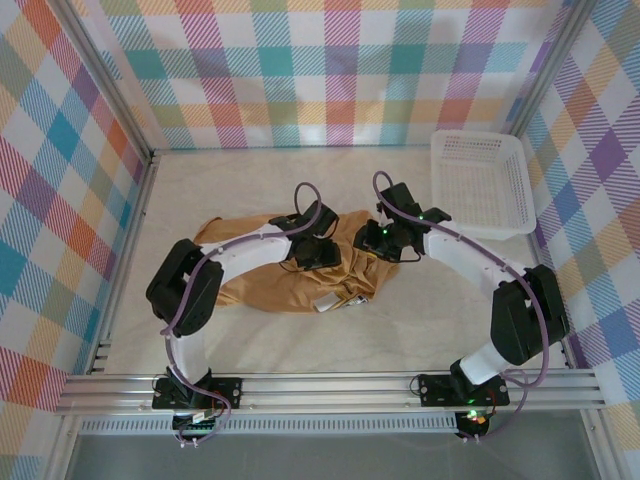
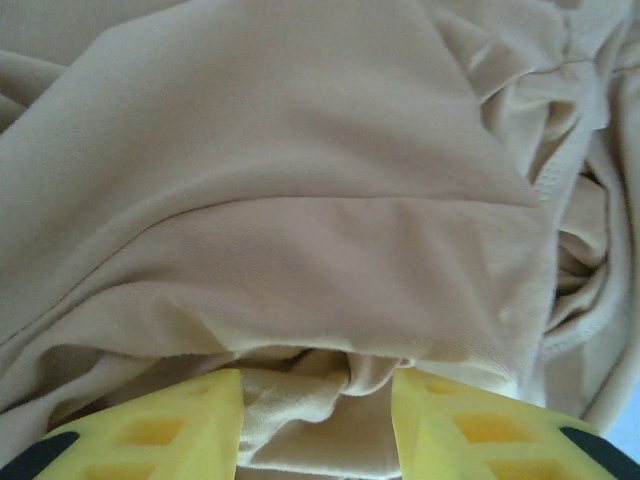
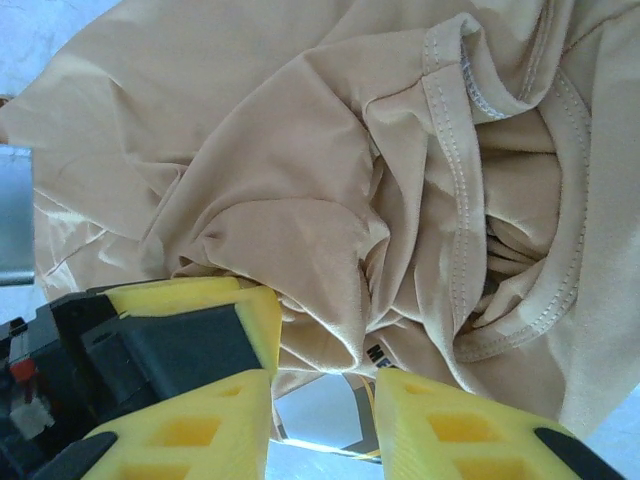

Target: Fold the inside-out t-shirt

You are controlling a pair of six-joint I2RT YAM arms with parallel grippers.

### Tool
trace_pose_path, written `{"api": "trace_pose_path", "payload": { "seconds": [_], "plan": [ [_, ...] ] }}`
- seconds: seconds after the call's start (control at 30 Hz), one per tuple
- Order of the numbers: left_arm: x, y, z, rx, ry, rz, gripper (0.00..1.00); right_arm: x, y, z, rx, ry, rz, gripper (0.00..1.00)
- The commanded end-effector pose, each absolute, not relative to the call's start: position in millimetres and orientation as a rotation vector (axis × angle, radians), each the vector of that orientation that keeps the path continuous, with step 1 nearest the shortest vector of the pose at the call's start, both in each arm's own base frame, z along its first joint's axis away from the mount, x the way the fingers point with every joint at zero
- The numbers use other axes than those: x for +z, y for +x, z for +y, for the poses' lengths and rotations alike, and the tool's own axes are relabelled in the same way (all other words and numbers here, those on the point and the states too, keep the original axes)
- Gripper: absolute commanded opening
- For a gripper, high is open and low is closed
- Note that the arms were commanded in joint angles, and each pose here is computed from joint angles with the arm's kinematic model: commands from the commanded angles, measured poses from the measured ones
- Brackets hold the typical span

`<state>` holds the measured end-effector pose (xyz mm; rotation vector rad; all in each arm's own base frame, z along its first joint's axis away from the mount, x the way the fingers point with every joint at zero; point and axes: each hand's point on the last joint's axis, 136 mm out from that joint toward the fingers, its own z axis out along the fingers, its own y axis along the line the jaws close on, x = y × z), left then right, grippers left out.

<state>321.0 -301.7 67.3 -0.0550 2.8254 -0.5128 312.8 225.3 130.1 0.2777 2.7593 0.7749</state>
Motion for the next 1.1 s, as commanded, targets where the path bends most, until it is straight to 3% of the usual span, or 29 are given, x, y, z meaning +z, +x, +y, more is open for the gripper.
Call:
{"api": "trace_pose_path", "payload": {
  "seconds": [0.0,0.1,0.27,0.5,0.6,0.7,0.8,1.07],
  "plan": [
    [64.0,319.2,-295.9,-0.407,-0.03,2.852,0.4,130.1,308.6,218.8,0.761,0.276,2.767,0.34],
    [59.7,320.6,-293.0,-0.377,-0.037,2.857,0.29,127.6,310.1,222.9,0.783,0.274,2.774,0.36],
    [59.3,320.1,-291.1,-0.362,-0.036,2.857,0.0,119.4,312.4,234.5,0.844,0.262,2.807,0.39],
    [67.9,320.5,-290.7,-0.376,-0.035,2.837,0.02,103.9,312.6,246.4,0.874,0.248,2.864,0.42],
    [69.3,320.4,-294.5,-0.404,-0.035,2.833,0.33,101.1,312.5,243.2,0.845,0.253,2.867,0.42],
    [65.5,319.8,-296.6,-0.397,-0.036,2.838,0.43,101.8,313.1,237.8,0.81,0.26,2.859,0.42],
    [57.2,319.2,-299.1,-0.374,-0.029,2.854,0.4,102.9,313.8,237.3,0.804,0.258,2.855,0.42],
    [39.9,317.4,-292.6,-0.302,-0.039,2.883,0.06,89.2,314.1,247.5,0.862,0.267,2.886,0.43]
  ]
}}
